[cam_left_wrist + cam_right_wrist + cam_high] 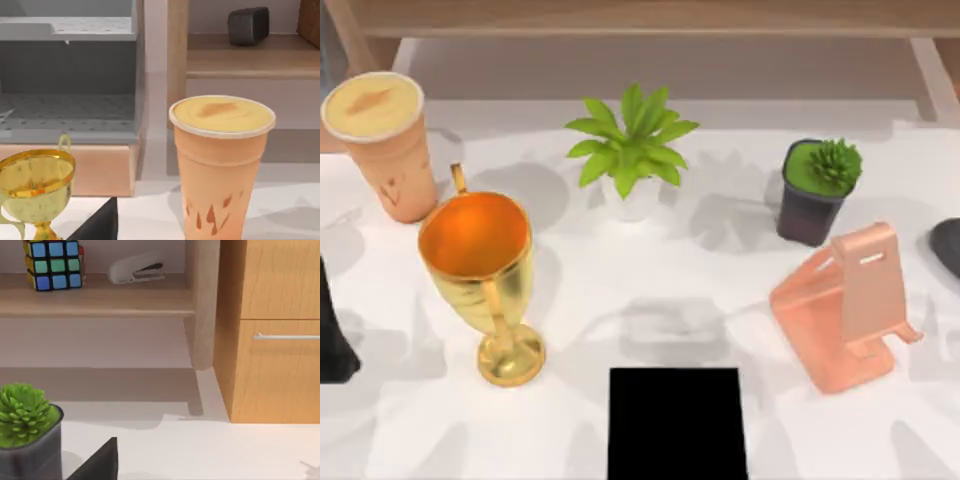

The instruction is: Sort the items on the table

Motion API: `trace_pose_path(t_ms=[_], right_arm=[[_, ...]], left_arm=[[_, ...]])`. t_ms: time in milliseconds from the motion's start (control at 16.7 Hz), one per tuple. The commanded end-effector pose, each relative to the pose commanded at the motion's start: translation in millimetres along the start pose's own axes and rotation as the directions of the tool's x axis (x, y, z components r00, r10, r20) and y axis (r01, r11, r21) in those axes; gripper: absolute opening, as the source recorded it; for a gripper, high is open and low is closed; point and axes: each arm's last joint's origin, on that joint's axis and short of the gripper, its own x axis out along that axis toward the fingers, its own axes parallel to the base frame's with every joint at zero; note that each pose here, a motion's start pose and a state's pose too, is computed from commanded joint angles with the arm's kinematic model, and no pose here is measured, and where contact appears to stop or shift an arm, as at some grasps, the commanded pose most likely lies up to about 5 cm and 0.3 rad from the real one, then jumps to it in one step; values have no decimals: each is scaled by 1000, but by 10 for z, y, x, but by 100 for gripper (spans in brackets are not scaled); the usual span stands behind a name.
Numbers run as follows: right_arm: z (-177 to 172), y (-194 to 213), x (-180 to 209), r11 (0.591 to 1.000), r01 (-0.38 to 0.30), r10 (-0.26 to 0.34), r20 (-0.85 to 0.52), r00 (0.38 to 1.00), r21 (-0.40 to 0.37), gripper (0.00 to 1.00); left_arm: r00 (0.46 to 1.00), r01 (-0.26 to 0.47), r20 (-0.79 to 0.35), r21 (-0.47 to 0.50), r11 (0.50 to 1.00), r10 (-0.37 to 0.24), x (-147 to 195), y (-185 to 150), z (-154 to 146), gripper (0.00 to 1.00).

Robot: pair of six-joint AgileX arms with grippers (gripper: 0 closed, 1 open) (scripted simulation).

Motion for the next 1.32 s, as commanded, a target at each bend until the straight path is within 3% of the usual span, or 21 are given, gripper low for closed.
trace_pose_path(t_ms=[360,540,720,840,1020,1320], right_arm=[[168,0,16,999,-2,-1,-86,996,-34,100],[430,1,106,996,-19,-3,-238,971,-88,100],[734,2,345,986,-67,-5,-439,898,-149,100],[908,2,606,976,-119,-8,-579,815,-182,100],[1049,-3,1125,955,-220,-13,-767,642,-200,100],[875,-26,2076,911,-389,-16,-954,300,-138,100]], left_arm=[[1000,0,0,0,1000,0,0,0,0,100],[1000,0,0,0,1000,0,0,0,0,100],[1000,0,0,0,1000,0,0,0,0,100],[1000,0,0,0,1000,0,0,0,0,100],[1000,0,0,0,1000,0,0,0,0,100],[1000,0,0,0,1000,0,0,0,0,100]])
